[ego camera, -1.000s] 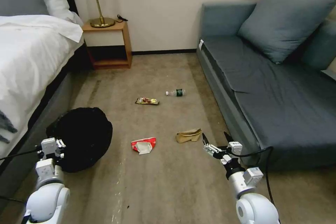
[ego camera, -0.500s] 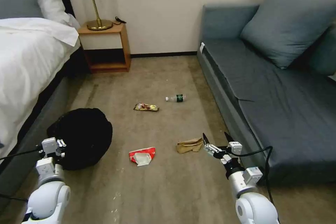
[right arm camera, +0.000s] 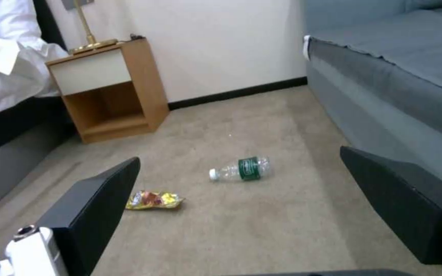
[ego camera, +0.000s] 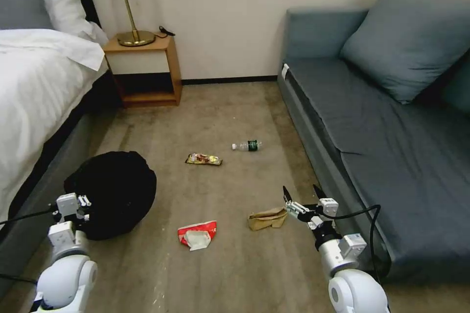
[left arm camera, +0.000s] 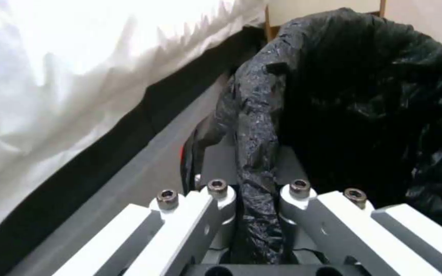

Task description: Pick up the trash bin, then pick up the garbage on the floor and place it into the trash bin.

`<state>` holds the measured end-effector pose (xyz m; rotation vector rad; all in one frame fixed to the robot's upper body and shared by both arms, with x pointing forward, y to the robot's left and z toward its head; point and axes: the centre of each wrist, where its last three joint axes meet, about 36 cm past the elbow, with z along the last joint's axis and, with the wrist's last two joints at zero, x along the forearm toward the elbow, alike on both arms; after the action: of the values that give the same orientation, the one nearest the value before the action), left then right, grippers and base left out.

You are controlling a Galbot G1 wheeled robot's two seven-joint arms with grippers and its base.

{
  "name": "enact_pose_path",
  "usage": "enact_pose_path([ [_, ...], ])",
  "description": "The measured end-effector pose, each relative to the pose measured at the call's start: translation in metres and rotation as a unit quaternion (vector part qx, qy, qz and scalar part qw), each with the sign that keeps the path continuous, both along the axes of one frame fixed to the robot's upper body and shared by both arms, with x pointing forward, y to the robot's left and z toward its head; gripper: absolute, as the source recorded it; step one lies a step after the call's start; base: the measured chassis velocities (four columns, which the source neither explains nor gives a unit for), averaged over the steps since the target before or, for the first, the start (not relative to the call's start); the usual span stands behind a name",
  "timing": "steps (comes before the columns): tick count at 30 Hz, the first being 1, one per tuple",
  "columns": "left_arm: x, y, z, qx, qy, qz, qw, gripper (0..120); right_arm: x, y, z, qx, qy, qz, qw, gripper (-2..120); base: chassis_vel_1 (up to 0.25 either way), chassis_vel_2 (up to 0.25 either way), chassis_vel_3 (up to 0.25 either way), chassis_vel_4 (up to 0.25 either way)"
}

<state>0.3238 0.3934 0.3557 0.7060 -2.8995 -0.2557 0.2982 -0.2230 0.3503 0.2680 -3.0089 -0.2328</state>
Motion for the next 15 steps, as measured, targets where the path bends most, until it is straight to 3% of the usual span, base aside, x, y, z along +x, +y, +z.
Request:
enact_pose_path([
  [8, 0.0012, 0.0010, -0.0011, 0.000, 0.000, 0.002, 1.0000, 6, 0.0021, 0.0028, -0.0039, 0.000, 0.002, 0.004, 1.000, 100, -0.101, 0.104, 0.102, -0.104],
  [15, 0.0051, 0.0019, 0.0009, 0.002, -0.002, -0.001, 1.0000, 6, 0.0088, 0.0010, -0.0032, 0.003, -0.010, 0.049, 0.999, 100, -0.058, 0.089, 0.051, -0.066],
])
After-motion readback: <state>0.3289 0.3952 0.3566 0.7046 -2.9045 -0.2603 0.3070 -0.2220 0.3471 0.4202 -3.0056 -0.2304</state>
